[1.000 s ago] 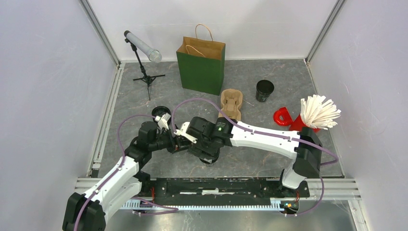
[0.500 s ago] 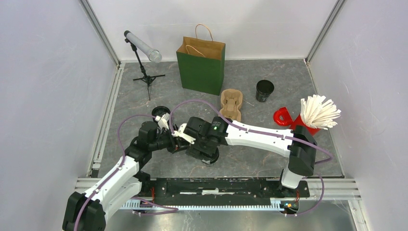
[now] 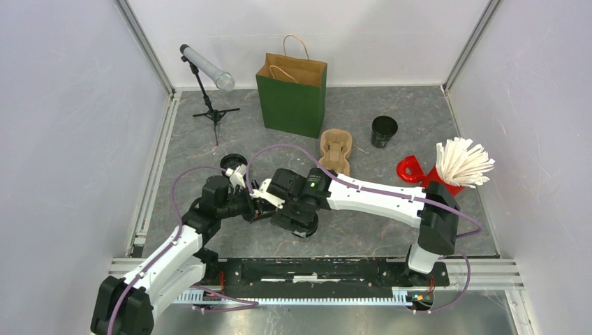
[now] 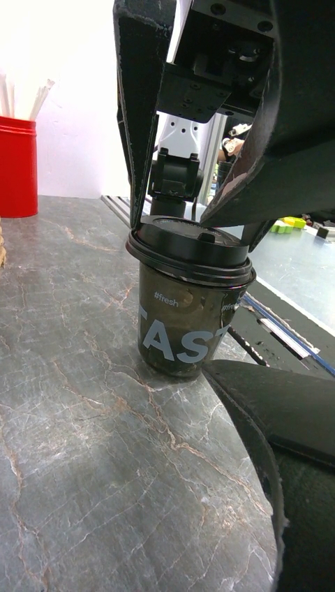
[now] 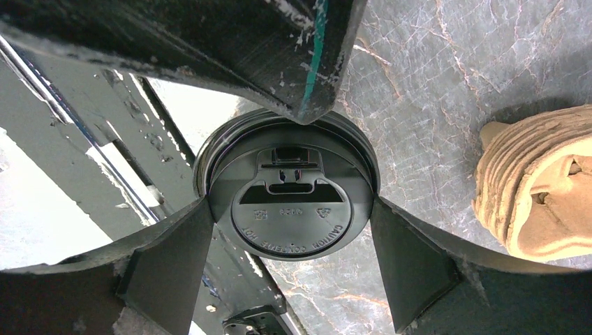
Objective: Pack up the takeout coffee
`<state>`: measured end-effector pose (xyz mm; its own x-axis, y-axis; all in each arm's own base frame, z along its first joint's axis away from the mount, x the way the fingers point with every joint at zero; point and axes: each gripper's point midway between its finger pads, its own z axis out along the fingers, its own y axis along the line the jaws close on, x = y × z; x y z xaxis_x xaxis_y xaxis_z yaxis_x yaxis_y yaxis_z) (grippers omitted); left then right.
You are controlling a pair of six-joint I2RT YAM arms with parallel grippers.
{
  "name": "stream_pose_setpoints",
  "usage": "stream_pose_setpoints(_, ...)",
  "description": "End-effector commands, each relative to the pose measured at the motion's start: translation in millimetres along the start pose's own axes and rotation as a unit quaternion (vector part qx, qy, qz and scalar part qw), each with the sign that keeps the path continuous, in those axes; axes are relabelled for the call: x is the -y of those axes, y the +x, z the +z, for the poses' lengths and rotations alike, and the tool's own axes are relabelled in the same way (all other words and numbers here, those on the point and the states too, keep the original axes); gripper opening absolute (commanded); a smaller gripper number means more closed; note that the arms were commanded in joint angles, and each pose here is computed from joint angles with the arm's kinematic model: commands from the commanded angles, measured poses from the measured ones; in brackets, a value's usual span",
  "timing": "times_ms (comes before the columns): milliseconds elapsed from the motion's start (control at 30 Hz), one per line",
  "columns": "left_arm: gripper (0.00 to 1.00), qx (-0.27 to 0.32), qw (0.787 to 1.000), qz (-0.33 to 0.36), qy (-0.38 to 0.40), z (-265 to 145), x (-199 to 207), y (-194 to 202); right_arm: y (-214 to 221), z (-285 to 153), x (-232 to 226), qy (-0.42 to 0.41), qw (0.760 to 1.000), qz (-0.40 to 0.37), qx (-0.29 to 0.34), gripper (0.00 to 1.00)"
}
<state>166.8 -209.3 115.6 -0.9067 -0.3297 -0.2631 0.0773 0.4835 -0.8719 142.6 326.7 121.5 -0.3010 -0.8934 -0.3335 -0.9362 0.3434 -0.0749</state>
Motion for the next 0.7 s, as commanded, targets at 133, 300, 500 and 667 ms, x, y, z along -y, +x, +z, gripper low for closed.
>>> stream_pose_setpoints(133,0.76,-0.003,1.000,0.009,0.025,0.1,12.5,-2.0,-11.1,-9.4,0.2,-0.006,1.000,-0.005,0.014,0.88)
stream_pose_setpoints(300,0.76,-0.003,1.000,0.008,0.023,0.5,11.4,-1.8,-10.9,-9.0,-2.2,-0.014,1.000,-0.007,0.015,0.89)
stream_pose_setpoints(500,0.75,-0.004,1.000,0.007,0.023,0.8,11.5,-1.9,-9.8,-9.0,-3.2,-0.016,1.000,-0.008,0.013,0.89)
stream_pose_setpoints(667,0.75,-0.005,1.000,0.007,0.024,0.6,11.4,-1.3,-10.9,-10.0,-3.8,-0.019,1.000,-0.009,0.016,0.91)
